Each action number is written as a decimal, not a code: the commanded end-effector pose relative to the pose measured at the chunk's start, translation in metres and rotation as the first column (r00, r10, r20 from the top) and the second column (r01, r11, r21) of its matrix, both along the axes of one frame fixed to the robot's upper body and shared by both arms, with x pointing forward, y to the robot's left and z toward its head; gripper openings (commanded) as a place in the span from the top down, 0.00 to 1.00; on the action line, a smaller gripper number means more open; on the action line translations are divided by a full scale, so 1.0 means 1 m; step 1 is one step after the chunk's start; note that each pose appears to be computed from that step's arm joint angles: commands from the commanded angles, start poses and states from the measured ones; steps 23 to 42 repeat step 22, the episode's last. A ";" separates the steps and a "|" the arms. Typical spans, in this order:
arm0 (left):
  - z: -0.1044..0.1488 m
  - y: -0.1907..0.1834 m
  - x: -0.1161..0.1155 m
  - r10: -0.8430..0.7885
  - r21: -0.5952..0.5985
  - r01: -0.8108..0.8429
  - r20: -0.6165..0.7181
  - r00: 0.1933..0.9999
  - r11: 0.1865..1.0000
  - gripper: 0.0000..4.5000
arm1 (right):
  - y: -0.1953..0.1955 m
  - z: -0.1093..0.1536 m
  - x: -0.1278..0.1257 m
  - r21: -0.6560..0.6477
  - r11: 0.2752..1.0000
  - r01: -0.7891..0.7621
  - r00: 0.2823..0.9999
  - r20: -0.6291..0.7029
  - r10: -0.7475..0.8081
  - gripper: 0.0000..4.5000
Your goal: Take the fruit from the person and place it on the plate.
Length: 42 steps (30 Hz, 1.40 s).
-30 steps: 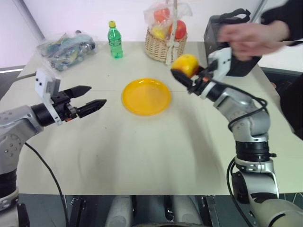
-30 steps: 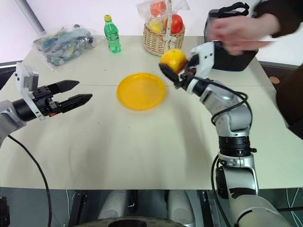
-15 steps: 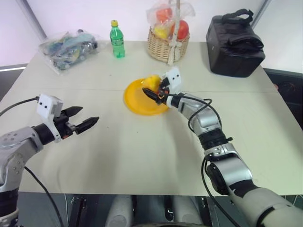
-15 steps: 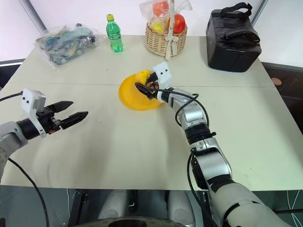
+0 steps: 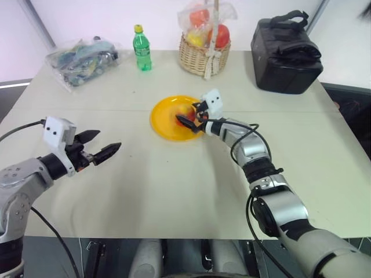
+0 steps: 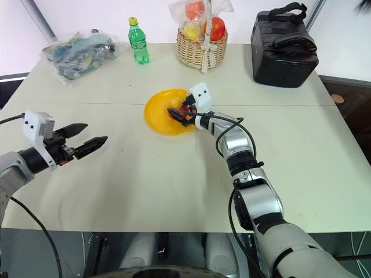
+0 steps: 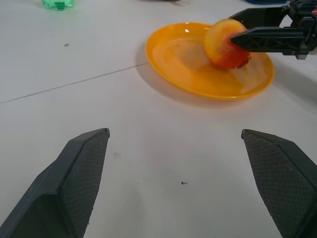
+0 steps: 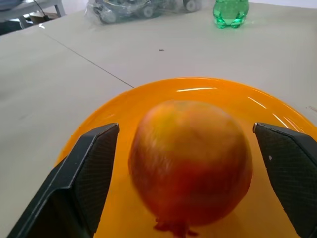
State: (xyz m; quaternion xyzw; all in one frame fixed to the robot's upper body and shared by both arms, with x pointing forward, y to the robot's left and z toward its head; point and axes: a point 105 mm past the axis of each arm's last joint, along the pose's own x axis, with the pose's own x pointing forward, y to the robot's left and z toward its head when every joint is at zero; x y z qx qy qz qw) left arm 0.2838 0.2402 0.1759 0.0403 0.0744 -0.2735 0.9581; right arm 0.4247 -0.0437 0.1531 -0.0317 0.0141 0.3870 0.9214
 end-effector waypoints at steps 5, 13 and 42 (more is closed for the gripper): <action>0.018 0.001 0.005 0.023 -0.016 -0.022 0.075 0.997 1.000 0.00 | -0.013 0.085 -0.002 0.126 0.992 0.018 0.978 0.205 -0.044 0.01; 0.029 0.019 0.015 0.157 -0.056 -0.150 0.156 0.975 0.987 0.00 | -0.095 0.101 -0.018 0.088 0.982 0.168 0.945 0.268 -0.186 0.01; 0.024 0.021 0.021 0.228 -0.105 -0.212 0.175 0.958 0.972 0.00 | -0.178 0.059 -0.036 0.068 0.897 0.437 0.877 0.190 -0.442 0.01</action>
